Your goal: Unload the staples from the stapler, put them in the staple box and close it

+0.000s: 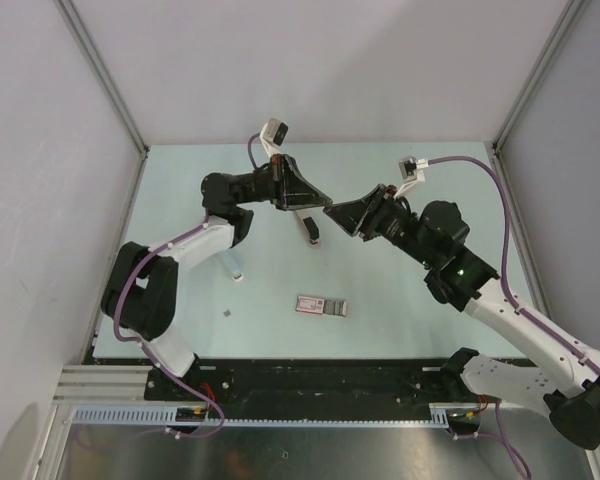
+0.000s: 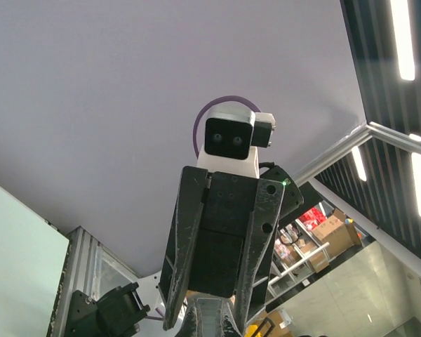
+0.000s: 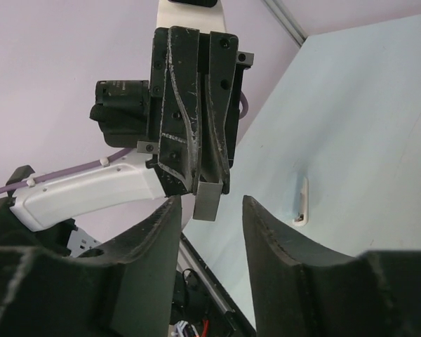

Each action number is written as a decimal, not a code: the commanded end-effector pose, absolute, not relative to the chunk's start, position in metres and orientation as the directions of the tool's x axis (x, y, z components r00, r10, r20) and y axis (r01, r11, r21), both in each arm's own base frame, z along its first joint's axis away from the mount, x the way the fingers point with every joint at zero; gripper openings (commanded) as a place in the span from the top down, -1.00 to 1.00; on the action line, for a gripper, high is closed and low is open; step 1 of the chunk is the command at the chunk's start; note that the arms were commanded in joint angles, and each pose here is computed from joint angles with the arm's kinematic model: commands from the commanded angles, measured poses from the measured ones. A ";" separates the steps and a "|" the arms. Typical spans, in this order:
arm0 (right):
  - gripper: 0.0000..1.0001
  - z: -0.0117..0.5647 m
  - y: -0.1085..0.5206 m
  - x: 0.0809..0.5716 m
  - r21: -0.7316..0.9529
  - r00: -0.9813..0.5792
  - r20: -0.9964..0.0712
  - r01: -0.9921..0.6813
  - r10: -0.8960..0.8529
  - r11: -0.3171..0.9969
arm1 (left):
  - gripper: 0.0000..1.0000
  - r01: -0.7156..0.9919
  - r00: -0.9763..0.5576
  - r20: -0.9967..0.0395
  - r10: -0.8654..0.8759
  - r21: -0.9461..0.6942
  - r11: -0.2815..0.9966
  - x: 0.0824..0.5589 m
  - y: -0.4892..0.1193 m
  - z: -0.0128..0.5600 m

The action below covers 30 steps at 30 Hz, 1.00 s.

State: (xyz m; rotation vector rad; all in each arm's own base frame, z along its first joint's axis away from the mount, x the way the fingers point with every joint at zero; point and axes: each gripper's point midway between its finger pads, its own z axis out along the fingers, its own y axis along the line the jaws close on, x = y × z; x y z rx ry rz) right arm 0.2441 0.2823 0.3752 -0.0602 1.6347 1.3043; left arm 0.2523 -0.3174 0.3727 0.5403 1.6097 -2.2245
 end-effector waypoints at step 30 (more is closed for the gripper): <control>0.88 0.322 0.275 0.243 0.709 -0.593 -0.686 -0.415 0.421 0.571 | -0.32 0.698 -0.697 -0.705 -0.132 -0.709 0.100 0.308 -0.303 0.334</control>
